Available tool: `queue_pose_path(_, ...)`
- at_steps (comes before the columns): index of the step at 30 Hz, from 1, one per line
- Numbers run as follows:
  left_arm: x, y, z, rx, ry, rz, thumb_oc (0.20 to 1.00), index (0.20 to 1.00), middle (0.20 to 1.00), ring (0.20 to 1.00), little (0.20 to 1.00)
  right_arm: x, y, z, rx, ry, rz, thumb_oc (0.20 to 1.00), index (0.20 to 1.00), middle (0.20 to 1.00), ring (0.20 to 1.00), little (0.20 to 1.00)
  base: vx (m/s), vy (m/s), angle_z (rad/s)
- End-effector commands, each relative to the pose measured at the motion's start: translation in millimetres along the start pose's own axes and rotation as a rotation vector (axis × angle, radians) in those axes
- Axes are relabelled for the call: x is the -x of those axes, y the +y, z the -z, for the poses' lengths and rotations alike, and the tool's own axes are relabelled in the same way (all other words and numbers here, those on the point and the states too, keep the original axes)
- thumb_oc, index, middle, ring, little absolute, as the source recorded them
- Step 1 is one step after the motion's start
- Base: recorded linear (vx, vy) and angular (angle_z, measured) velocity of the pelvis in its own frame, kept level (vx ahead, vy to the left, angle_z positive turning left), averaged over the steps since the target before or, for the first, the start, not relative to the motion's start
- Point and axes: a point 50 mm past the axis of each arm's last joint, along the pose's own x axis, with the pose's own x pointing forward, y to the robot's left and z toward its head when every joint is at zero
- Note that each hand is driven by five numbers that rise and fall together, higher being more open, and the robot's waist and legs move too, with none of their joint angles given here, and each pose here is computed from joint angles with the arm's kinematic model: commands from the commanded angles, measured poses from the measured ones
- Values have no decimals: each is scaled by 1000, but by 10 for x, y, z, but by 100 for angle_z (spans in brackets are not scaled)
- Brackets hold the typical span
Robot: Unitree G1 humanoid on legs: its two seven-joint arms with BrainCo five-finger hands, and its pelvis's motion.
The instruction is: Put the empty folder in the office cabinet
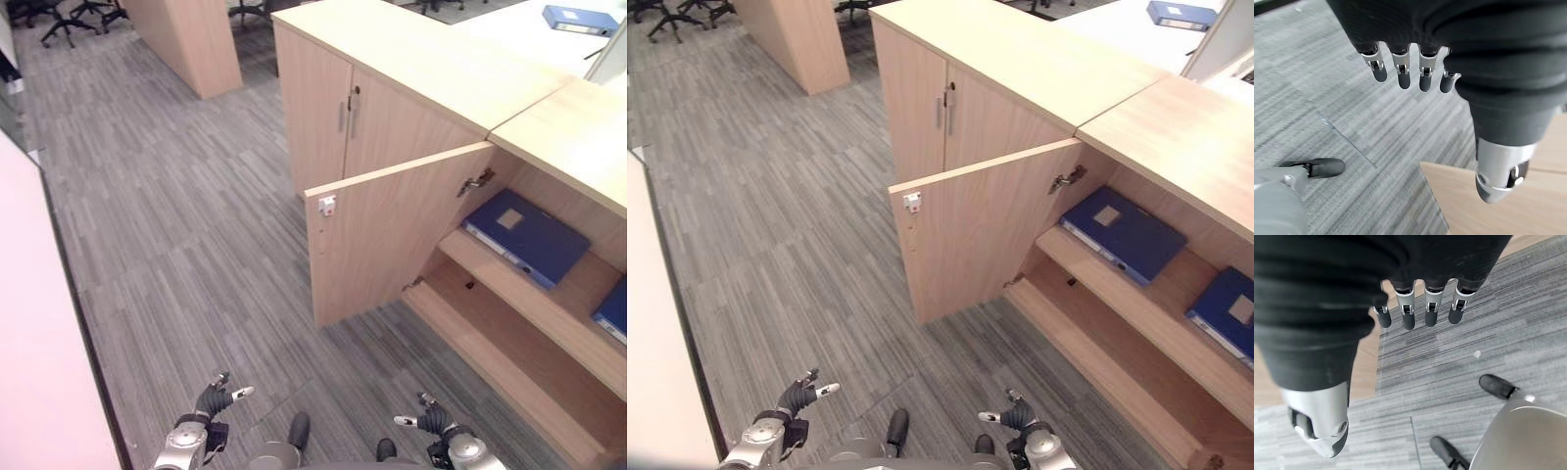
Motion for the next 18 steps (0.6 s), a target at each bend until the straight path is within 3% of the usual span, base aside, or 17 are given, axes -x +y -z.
queue_pose_path(1, -59, 39, -220, 26, -84, -17, 1000, 1000, 1000, 1000, 1000, -23, -128, -78, 75, -26, 19, 1000, 1000, 1000, 1000, 1000, -34, 169, -15)
queue_pose_path(7, -31, 156, -122, 27, -47, -62, 1000, 1000, 1000, 1000, 1000, -43, -36, -198, 56, -68, -2, 1000, 1000, 1000, 1000, 1000, 108, 82, -29)
queue_pose_path(18, -35, 12, -201, 96, -104, -39, 1000, 1000, 1000, 1000, 1000, 14, -60, 42, 74, 1, 0, 1000, 1000, 1000, 1000, 1000, 76, -26, -3)
